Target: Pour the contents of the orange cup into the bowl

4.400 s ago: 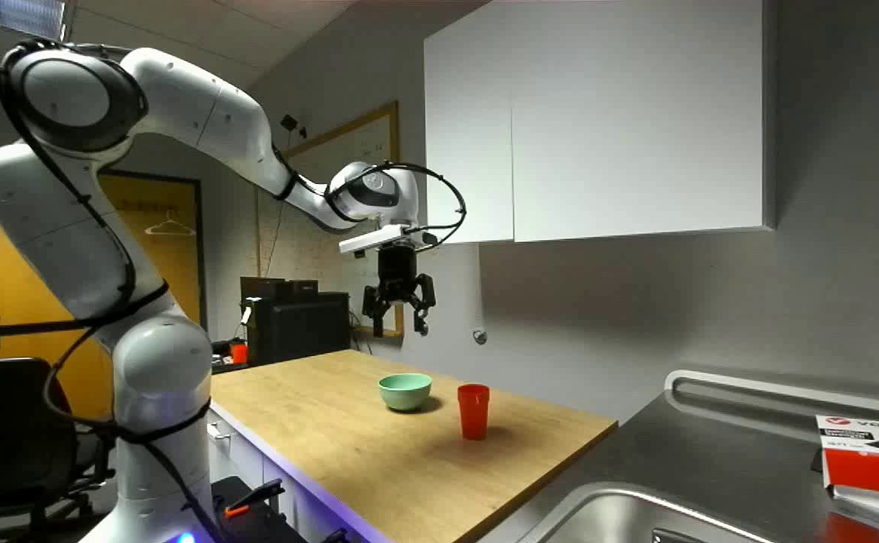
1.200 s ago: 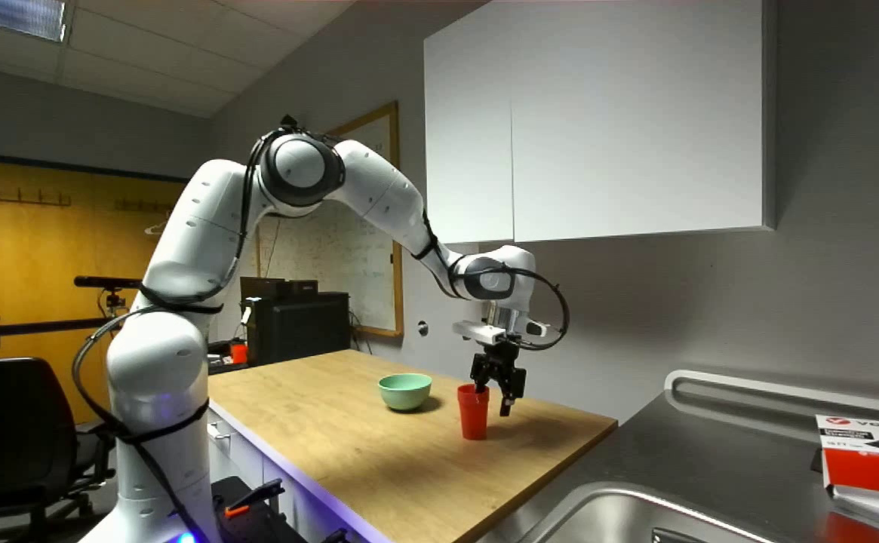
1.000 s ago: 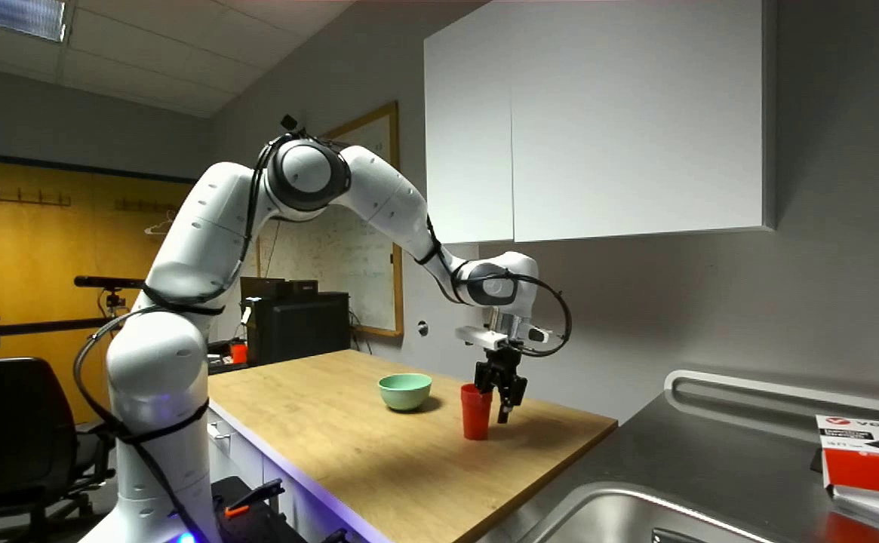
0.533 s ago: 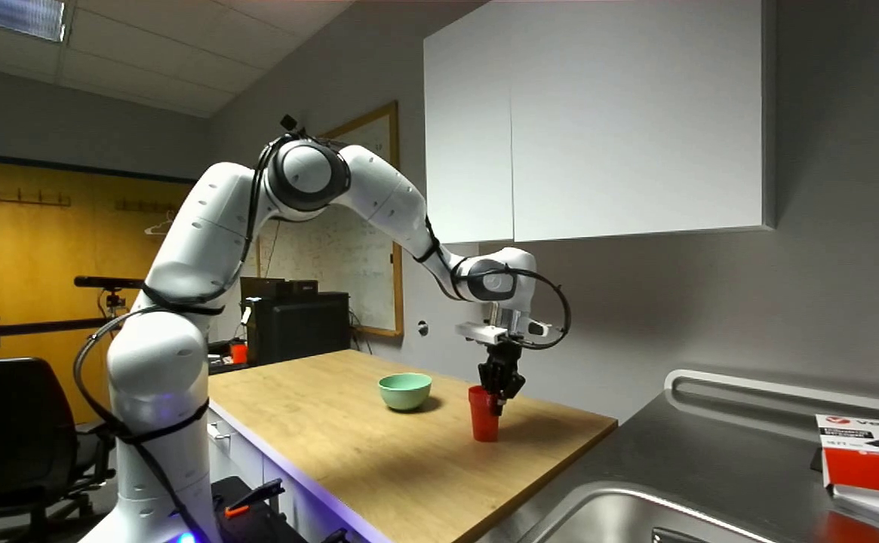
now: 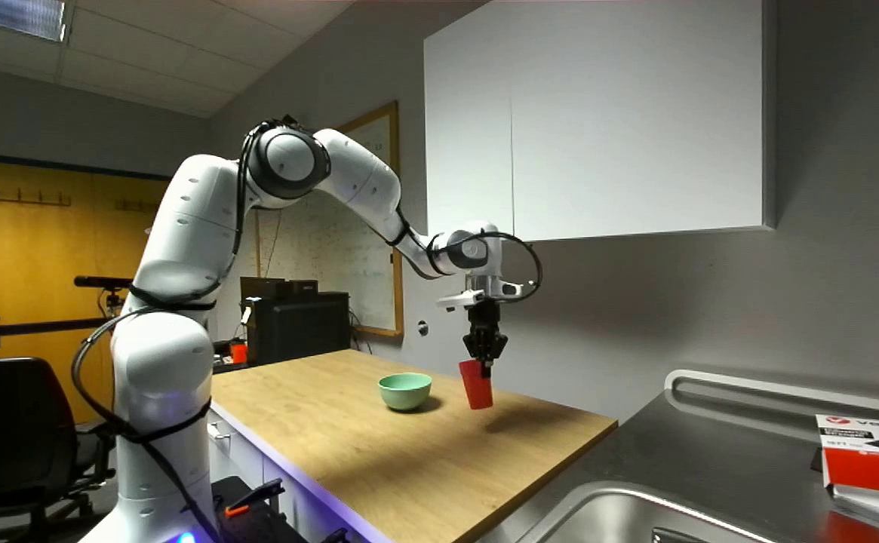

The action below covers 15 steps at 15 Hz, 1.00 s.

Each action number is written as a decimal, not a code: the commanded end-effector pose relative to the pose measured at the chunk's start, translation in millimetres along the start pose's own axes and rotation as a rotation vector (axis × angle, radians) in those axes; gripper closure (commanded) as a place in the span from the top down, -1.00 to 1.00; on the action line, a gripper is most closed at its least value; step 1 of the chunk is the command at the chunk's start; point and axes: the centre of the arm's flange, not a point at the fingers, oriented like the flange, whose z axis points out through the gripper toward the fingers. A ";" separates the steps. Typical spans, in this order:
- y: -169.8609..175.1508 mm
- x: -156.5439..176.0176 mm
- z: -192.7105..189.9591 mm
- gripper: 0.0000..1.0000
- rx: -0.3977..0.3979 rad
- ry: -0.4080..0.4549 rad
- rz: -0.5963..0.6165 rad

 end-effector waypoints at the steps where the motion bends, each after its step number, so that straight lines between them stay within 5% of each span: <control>1: -52.9 -32.8 -39.2 -0.94 -0.138 0.036 -0.041; 10: -214.8 -92.6 -56.6 -0.94 -0.472 0.108 -0.240; 15: -265.8 -117.1 -31.5 -0.94 -0.722 0.208 -0.270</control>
